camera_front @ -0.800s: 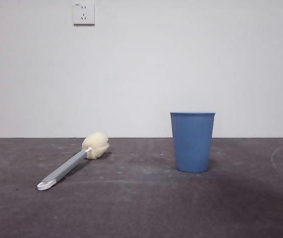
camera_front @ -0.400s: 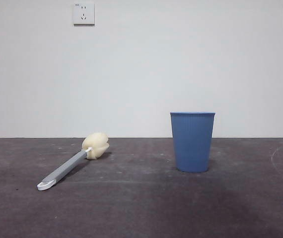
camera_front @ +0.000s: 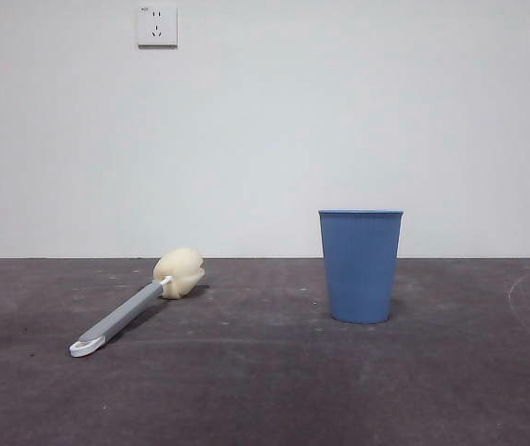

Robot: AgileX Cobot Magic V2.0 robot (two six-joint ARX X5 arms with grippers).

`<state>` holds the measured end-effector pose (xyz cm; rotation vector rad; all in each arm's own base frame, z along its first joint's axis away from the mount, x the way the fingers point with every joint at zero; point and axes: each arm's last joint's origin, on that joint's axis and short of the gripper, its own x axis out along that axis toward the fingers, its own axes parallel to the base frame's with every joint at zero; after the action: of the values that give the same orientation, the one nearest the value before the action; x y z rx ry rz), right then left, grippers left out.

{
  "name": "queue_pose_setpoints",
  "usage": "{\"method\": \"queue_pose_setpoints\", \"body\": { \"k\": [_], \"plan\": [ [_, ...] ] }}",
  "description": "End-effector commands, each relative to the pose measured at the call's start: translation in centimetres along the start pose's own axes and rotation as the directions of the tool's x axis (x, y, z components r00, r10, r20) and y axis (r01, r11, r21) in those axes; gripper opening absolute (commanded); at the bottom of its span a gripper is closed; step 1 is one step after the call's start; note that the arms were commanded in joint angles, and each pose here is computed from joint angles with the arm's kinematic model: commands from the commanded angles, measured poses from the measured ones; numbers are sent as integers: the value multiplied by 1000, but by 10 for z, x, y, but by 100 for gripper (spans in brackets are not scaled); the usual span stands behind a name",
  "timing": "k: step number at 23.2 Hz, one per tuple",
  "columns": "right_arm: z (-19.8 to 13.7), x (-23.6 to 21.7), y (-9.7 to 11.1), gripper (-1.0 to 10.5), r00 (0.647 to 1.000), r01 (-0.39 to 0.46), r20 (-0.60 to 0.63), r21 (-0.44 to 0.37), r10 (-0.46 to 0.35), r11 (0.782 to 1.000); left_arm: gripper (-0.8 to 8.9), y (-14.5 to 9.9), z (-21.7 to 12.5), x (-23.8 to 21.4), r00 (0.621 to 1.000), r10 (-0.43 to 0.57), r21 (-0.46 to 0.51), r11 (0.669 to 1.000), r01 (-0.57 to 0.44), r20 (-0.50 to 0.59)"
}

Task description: Pick up the cup brush,pick up the cup,insert the brush into the cup,clean the cup,put the cup brush back,put the cup back to the fixed position on the table

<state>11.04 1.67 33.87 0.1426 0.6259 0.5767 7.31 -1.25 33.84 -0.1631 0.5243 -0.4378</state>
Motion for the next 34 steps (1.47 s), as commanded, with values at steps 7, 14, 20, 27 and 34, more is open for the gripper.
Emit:
{"method": "queue_pose_setpoints", "body": {
  "k": [7,14,20,27,34],
  "plan": [
    [-7,-1,6,-10,994,-40,-99,-28,38,999,-8,0,-5,4,992,-43,18,999,45,-120],
    [-6,-1,6,501,994,-45,-99,-22,43,999,517,1,-4,5,990,-47,5,999,48,-130],
    [-6,0,6,565,995,-44,-93,-11,43,999,599,1,0,14,986,-79,21,996,82,-147],
    [-3,7,2,564,992,-43,-120,16,45,999,599,5,14,49,971,-105,42,992,117,-214],
    [2,22,-7,564,985,-43,-163,46,50,998,598,-4,18,135,935,17,102,995,20,-354]
  ]
}}
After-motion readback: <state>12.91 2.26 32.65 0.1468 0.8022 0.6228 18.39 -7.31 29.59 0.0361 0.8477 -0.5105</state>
